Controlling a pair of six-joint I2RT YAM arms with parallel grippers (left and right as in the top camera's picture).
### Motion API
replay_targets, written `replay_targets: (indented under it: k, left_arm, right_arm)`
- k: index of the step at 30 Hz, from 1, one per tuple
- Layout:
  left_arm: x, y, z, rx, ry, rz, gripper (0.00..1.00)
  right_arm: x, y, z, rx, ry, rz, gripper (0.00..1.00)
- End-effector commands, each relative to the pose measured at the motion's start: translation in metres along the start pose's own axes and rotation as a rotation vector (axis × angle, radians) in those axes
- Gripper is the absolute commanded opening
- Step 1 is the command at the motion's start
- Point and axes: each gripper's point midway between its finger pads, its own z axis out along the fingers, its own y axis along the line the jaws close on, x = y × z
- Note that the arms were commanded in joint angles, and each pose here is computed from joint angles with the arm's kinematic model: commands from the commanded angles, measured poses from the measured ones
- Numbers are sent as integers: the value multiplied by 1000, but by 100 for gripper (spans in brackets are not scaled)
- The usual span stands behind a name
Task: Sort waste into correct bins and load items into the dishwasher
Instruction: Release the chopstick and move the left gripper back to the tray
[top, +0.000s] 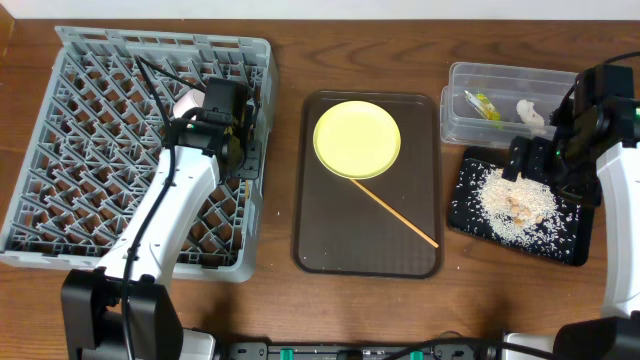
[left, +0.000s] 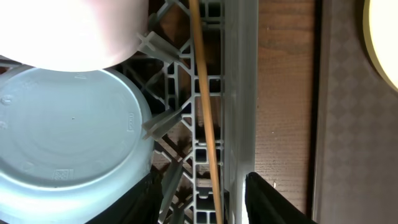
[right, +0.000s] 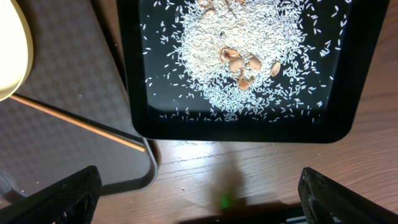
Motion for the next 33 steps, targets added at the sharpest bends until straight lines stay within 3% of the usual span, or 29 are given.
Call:
replay_targets:
  k: [1,5,10,22,33]
  left_arm:
    - [-12,-7,-25,52,-75,-103,46]
    - [-9,-56,-38,268,-42,-277,51]
    - [2,-103,-29,295,21,-401,54]
    - [23,-228,21,361,63,-358,59]
    - [49,-277,72,368,114,-349,60]
  right_arm:
    - [-3,-1,-6,1,-24,5,99]
    - [-4,-1,-6,0,-28,5,99]
    - [-4,-1,-6,0,-27,5,99]
    - [-4,-1,-6,0,-27,5,99]
    - [-4,-1,-6,0,-27,5,99]
